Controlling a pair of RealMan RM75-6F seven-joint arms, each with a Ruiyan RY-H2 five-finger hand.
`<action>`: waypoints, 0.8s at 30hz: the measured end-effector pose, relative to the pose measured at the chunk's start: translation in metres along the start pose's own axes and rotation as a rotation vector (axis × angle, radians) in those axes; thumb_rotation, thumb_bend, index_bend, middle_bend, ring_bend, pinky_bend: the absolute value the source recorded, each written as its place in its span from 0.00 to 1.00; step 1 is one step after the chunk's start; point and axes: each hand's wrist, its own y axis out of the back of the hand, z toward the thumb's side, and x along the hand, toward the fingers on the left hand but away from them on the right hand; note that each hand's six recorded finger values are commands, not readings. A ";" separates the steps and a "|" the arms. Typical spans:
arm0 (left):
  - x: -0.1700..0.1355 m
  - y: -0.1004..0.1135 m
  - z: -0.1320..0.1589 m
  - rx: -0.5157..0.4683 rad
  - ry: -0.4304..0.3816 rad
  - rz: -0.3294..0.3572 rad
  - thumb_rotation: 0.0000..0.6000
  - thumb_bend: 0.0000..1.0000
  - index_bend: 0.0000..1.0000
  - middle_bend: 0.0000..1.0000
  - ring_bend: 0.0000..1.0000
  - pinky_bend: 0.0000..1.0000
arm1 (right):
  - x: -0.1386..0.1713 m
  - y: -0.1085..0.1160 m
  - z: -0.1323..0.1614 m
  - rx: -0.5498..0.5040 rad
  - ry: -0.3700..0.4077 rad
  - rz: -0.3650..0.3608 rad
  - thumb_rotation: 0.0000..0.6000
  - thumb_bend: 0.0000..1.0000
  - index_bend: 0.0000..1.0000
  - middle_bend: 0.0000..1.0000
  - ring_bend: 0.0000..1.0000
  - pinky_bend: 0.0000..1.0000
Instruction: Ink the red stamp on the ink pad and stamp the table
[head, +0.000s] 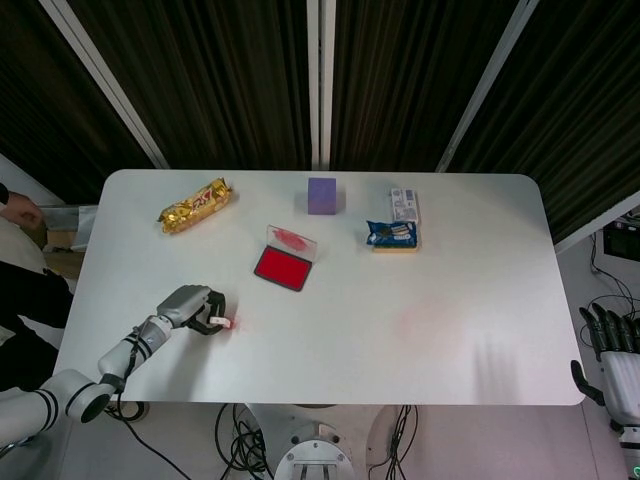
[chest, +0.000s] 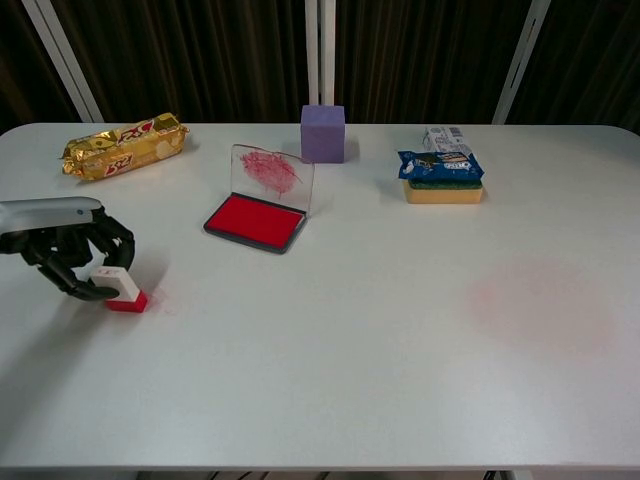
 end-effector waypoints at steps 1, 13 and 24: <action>0.000 0.000 0.000 0.000 -0.001 -0.001 1.00 0.51 0.59 0.61 0.98 1.00 | 0.000 0.000 0.000 0.000 0.000 -0.001 1.00 0.35 0.00 0.00 0.00 0.00; -0.001 0.001 -0.001 0.007 -0.011 -0.012 1.00 0.51 0.55 0.56 0.98 1.00 | -0.001 -0.001 -0.003 0.005 -0.011 0.012 1.00 0.35 0.00 0.00 0.00 0.00; -0.002 0.000 -0.001 0.015 -0.017 -0.021 1.00 0.51 0.54 0.51 0.98 1.00 | -0.001 -0.001 -0.003 0.009 -0.017 0.019 1.00 0.35 0.00 0.00 0.00 0.00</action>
